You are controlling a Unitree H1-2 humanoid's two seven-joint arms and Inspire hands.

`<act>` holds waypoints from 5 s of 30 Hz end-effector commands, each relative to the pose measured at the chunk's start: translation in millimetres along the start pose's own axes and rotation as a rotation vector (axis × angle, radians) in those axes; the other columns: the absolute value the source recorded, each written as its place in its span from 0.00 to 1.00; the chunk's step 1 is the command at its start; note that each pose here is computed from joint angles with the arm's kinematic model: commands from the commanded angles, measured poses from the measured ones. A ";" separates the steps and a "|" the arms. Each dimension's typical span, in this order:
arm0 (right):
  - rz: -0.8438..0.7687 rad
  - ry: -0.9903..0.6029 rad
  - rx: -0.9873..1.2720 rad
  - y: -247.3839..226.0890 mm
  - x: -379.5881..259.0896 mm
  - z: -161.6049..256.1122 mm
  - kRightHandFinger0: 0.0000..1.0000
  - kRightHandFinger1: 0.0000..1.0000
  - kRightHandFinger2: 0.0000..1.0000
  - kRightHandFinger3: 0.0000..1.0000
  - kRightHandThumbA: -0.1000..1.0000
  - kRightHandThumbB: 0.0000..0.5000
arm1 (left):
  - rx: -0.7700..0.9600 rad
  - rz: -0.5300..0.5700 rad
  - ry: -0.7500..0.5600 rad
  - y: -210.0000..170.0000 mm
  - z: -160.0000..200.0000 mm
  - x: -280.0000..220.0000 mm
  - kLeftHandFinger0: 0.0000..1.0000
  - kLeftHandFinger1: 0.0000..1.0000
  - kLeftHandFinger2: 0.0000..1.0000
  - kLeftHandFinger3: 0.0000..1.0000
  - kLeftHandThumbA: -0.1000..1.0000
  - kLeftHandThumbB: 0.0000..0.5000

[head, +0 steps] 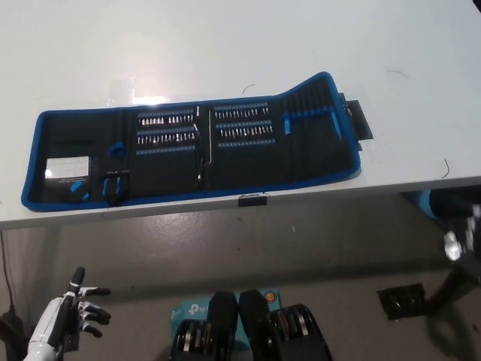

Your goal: The robot uses its right hand to lift an edge of the toolkit kept in middle of the desk and make one fold in it

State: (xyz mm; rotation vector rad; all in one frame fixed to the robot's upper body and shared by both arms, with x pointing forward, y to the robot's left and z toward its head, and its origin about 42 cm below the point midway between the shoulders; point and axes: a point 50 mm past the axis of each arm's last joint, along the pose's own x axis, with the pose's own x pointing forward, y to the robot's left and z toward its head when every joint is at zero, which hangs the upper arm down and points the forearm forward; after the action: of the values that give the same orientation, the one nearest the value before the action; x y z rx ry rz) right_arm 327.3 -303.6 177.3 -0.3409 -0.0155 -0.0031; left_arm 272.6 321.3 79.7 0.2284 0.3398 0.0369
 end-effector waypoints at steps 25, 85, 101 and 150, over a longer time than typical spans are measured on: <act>0.132 -0.143 0.175 41.0 86.8 114.8 0.78 0.94 1.00 1.00 0.39 0.55 | -0.004 -0.001 -0.045 3.4 13.6 -0.3 0.39 0.42 0.36 0.60 1.00 0.99; 0.059 0.056 0.339 168.7 123.8 82.7 1.00 1.00 1.00 1.00 0.33 0.58 | -0.016 -0.008 -0.065 -2.3 13.8 -0.5 0.42 0.43 0.35 0.56 1.00 1.00; -0.039 0.003 0.387 170.8 109.4 43.4 0.00 0.00 0.08 0.54 0.00 0.02 | -0.021 -0.017 -0.065 -4.7 18.8 2.8 0.40 0.43 0.36 0.55 1.00 0.92; 0.515 -0.416 -1.211 220.3 115.7 73.9 0.00 0.01 0.18 0.41 0.00 0.45 | 0.023 -0.065 -0.108 -3.1 37.7 16.4 0.36 0.40 0.33 0.54 1.00 1.00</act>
State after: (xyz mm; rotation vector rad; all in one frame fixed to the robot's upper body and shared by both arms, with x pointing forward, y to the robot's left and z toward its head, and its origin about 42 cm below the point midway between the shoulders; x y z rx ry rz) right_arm 450.4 -56.7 196.7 -1.3977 -0.3426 0.5190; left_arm 292.6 308.0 95.2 0.2251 0.2841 -0.0207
